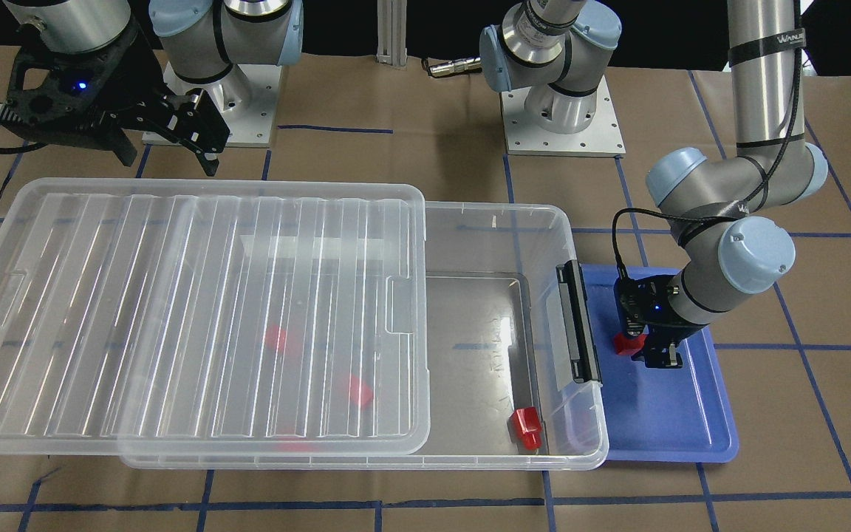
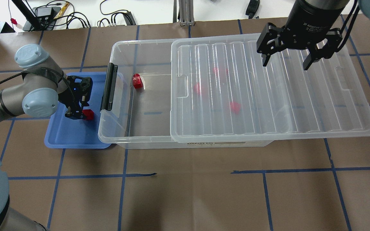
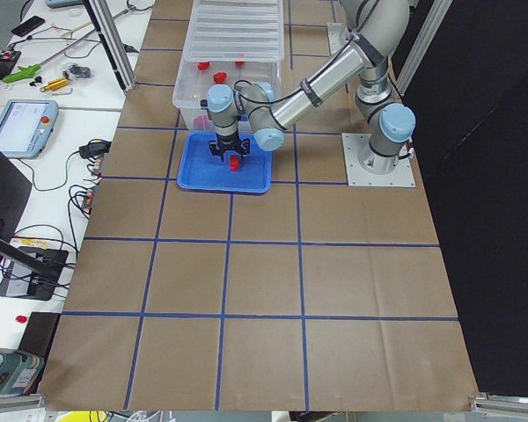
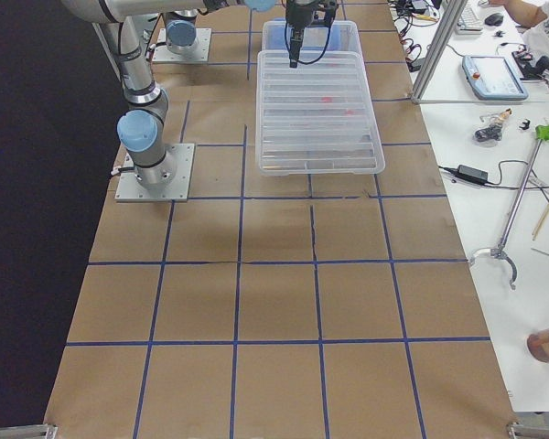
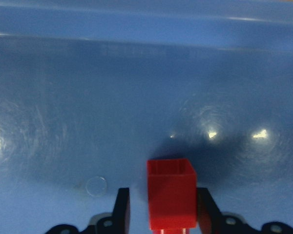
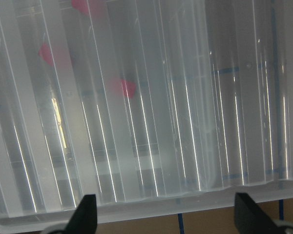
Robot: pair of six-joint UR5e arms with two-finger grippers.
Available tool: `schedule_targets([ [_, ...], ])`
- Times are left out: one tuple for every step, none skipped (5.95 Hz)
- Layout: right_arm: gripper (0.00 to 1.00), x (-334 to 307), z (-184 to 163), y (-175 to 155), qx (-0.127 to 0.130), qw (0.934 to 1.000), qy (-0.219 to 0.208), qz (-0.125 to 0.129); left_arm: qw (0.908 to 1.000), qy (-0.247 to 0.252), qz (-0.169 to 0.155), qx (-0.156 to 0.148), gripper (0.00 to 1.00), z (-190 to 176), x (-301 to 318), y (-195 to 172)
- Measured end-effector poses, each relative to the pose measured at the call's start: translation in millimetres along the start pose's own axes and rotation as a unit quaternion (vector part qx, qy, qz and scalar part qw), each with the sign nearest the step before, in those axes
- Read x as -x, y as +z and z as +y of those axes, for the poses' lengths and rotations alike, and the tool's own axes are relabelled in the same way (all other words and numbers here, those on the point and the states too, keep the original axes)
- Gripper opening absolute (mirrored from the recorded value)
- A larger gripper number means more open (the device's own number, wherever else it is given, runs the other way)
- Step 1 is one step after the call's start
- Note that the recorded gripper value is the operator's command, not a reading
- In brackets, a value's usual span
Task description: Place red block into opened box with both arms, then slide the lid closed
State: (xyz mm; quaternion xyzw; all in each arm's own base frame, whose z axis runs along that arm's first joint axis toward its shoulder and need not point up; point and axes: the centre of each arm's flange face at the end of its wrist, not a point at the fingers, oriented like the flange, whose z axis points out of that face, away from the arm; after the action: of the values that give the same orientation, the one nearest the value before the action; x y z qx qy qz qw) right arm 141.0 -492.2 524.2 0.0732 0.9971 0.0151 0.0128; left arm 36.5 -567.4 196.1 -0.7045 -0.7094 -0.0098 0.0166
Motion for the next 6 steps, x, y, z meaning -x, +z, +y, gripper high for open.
schedule_targets([
  [1.0,0,0,1,0.0,1.0,0.0,0.001,1.0,0.003,-0.003,0.002,0.01,0,0,-1],
  [1.0,0,0,2,0.001,1.0,-0.001,0.001,1.0,0.004,-0.006,0.004,0.0,0,1,-4],
  [1.0,0,0,2,0.002,1.0,-0.001,0.002,0.9999,0.004,-0.01,0.005,0.0,-1,1,-14],
  [1.0,0,-1,3,0.001,1.0,-0.001,0.002,0.9999,0.004,-0.011,0.005,0.0,-7,-3,-40],
  [1.0,0,-1,3,0.001,1.0,-0.001,0.002,0.9999,-0.005,-0.009,0.002,0.0,-14,-13,-78],
  [1.0,0,-1,4,0.001,1.0,-0.001,0.001,0.9999,-0.011,-0.004,-0.002,0.0,-26,-24,-120],
])
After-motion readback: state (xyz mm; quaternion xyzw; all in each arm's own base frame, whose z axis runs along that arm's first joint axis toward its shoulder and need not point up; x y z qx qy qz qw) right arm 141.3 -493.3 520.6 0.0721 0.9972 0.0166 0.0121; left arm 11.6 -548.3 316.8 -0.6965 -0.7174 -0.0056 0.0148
